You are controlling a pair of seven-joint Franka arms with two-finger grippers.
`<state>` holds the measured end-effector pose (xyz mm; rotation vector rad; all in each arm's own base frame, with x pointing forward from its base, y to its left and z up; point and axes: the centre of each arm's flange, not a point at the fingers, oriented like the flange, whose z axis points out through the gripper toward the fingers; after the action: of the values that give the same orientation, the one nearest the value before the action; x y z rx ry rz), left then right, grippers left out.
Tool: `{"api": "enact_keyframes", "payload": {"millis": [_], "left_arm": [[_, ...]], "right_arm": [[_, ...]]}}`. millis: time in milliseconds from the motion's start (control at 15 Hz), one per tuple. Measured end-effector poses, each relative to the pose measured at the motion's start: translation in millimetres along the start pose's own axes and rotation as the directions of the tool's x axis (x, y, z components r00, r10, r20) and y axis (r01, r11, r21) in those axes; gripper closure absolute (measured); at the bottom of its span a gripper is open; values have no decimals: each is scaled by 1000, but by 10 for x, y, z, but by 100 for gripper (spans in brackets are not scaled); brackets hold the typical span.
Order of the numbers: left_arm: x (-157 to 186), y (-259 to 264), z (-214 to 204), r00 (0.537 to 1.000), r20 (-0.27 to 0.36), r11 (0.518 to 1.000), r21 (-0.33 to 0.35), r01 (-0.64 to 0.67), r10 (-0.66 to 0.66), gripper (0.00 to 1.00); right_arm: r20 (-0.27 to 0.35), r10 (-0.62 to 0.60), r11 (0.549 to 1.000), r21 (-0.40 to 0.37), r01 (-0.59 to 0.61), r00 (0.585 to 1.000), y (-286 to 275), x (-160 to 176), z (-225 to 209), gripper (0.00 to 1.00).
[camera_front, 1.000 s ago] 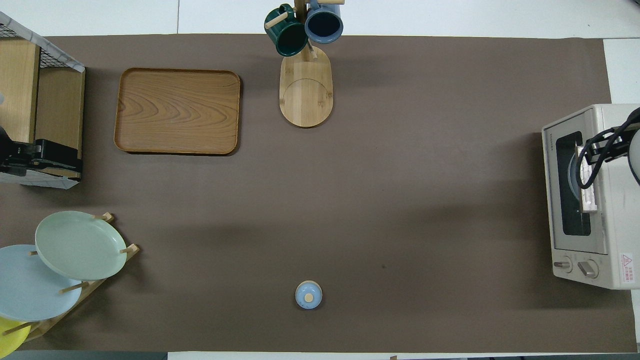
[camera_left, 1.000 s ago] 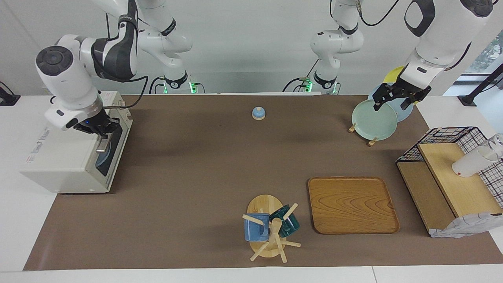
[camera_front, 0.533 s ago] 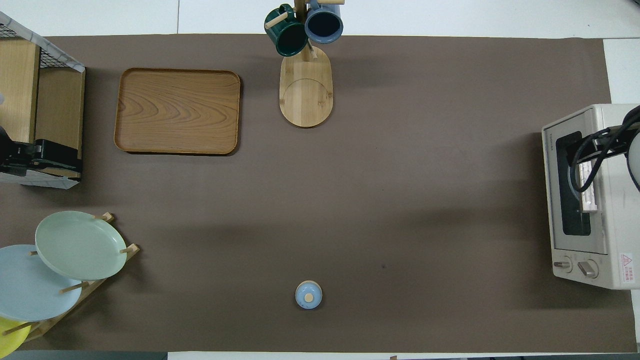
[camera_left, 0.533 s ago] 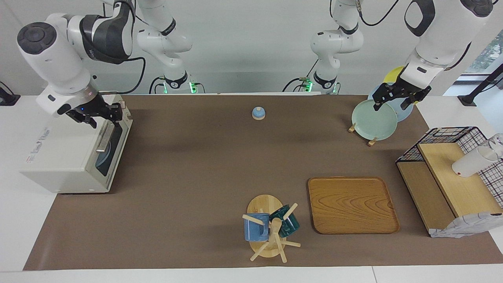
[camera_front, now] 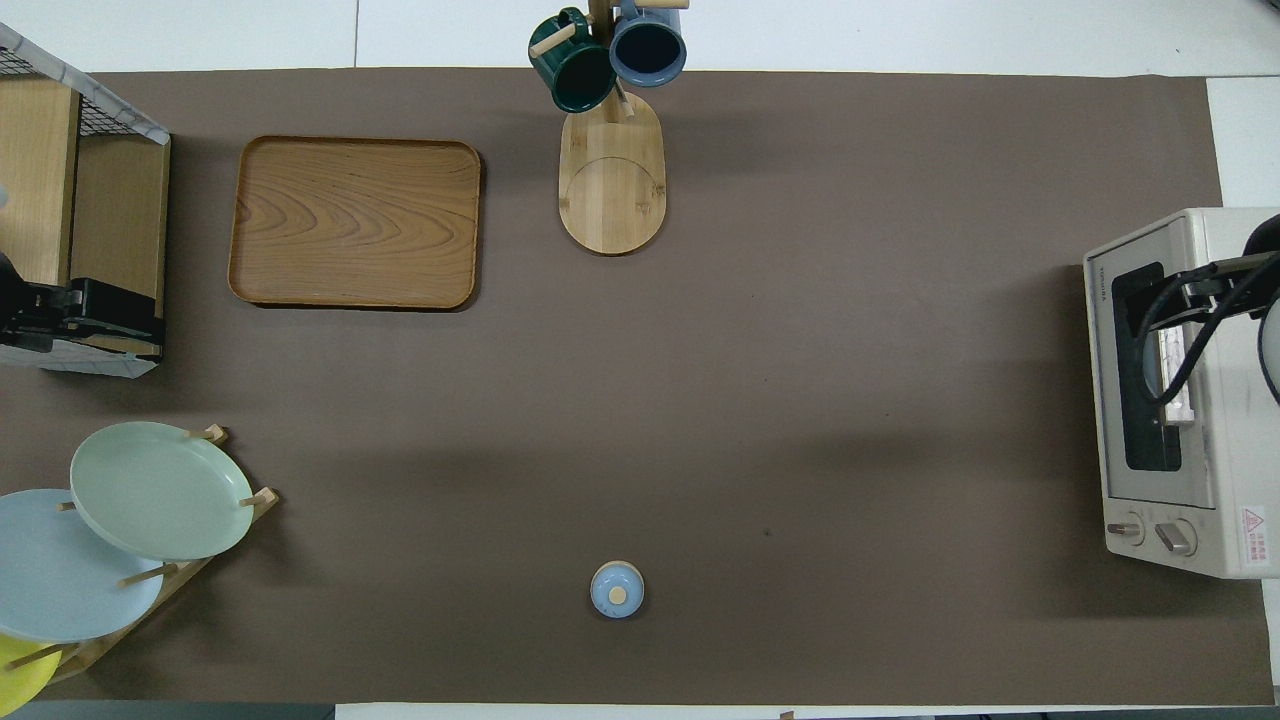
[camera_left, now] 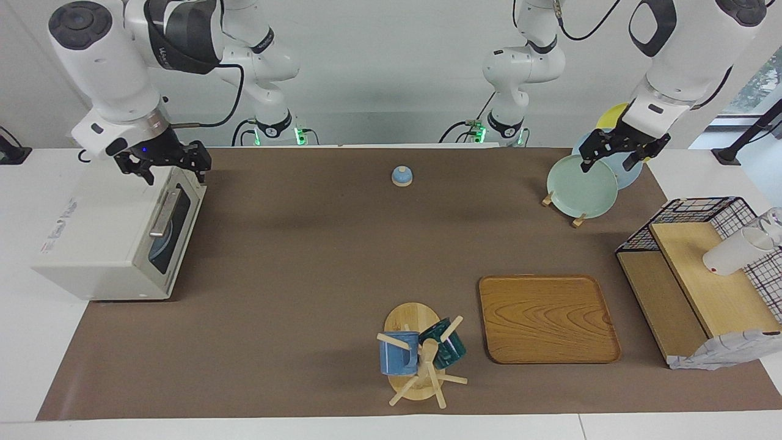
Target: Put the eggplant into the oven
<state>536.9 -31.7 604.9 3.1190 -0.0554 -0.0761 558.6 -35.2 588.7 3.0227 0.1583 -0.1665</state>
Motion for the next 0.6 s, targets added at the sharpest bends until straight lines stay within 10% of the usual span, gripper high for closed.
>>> {"api": "enact_keyframes", "payload": {"millis": [600], "left_arm": [[0, 0, 0, 1000, 0, 1000, 0, 0, 0, 0]], "right_arm": [[-22, 63, 997, 35, -62, 998, 81, -51, -67, 0]]}}
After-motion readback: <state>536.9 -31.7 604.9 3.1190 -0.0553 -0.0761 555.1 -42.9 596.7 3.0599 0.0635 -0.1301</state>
